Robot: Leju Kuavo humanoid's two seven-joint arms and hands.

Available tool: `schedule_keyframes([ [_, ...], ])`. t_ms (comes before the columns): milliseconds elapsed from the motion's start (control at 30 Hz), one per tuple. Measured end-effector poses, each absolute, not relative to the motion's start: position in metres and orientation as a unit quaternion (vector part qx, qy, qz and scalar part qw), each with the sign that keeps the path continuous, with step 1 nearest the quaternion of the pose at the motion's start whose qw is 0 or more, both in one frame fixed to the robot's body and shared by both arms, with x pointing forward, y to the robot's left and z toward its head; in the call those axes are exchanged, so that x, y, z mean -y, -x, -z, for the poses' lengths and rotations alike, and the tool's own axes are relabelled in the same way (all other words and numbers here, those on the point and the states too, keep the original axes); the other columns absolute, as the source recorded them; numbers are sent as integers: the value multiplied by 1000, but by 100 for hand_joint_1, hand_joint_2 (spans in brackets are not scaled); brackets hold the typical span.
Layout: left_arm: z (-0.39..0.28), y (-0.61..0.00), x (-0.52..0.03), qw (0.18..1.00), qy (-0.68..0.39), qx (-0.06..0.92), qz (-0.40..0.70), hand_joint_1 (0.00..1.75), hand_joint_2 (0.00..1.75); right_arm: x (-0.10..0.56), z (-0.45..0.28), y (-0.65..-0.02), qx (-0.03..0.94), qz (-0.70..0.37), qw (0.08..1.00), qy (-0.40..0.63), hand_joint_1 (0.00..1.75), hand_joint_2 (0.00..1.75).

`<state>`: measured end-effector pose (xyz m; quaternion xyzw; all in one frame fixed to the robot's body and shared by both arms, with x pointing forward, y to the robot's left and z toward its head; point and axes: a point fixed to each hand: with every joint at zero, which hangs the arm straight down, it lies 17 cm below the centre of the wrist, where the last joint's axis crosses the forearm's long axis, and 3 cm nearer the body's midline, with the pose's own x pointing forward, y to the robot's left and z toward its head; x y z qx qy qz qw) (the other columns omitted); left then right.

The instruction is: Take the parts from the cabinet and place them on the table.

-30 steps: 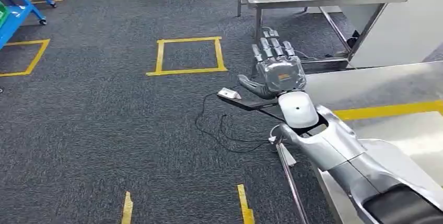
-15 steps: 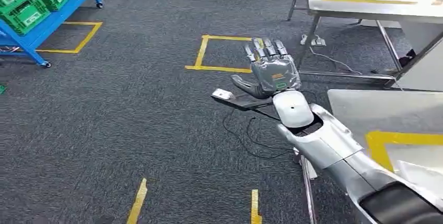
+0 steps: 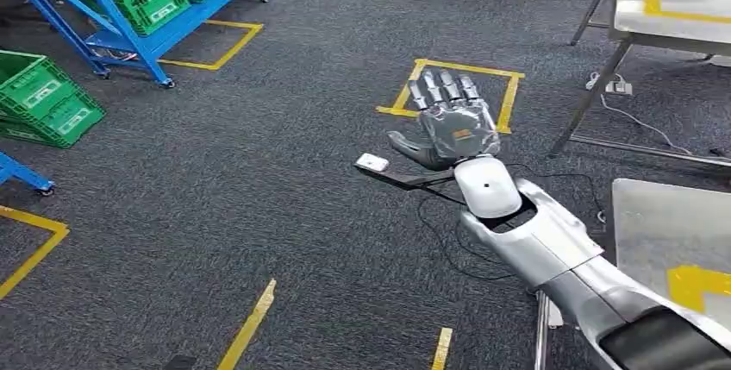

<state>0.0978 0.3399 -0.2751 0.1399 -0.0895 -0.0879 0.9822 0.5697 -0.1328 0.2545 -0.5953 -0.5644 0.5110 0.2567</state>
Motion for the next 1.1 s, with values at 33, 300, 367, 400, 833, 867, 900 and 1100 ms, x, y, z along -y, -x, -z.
schedule_keyframes([
  [33,275,-101,-340,982,-140,92,88,0,0,133,-253,-569,564,-511,257,595,0,0],
  [300,275,-101,-338,982,-139,92,90,0,0,133,-239,-566,559,-519,264,591,0,0],
  [367,274,-105,-339,981,-140,95,89,0,0,135,-237,-566,557,-519,265,592,0,0],
  [400,274,-105,-339,981,-141,95,89,0,0,135,-234,-565,557,-521,266,590,0,0],
  [833,275,-101,-328,982,-135,94,90,0,0,144,-206,-555,547,-534,280,581,0,0],
  [867,275,-101,-328,982,-135,94,90,0,0,143,-205,-554,548,-534,280,580,0,0],
  [900,276,-99,-328,982,-135,93,90,0,0,142,-203,-552,550,-535,279,578,0,0],
  [1100,277,-92,-326,983,-132,88,92,0,0,142,-207,-552,553,-531,279,577,0,0],
])
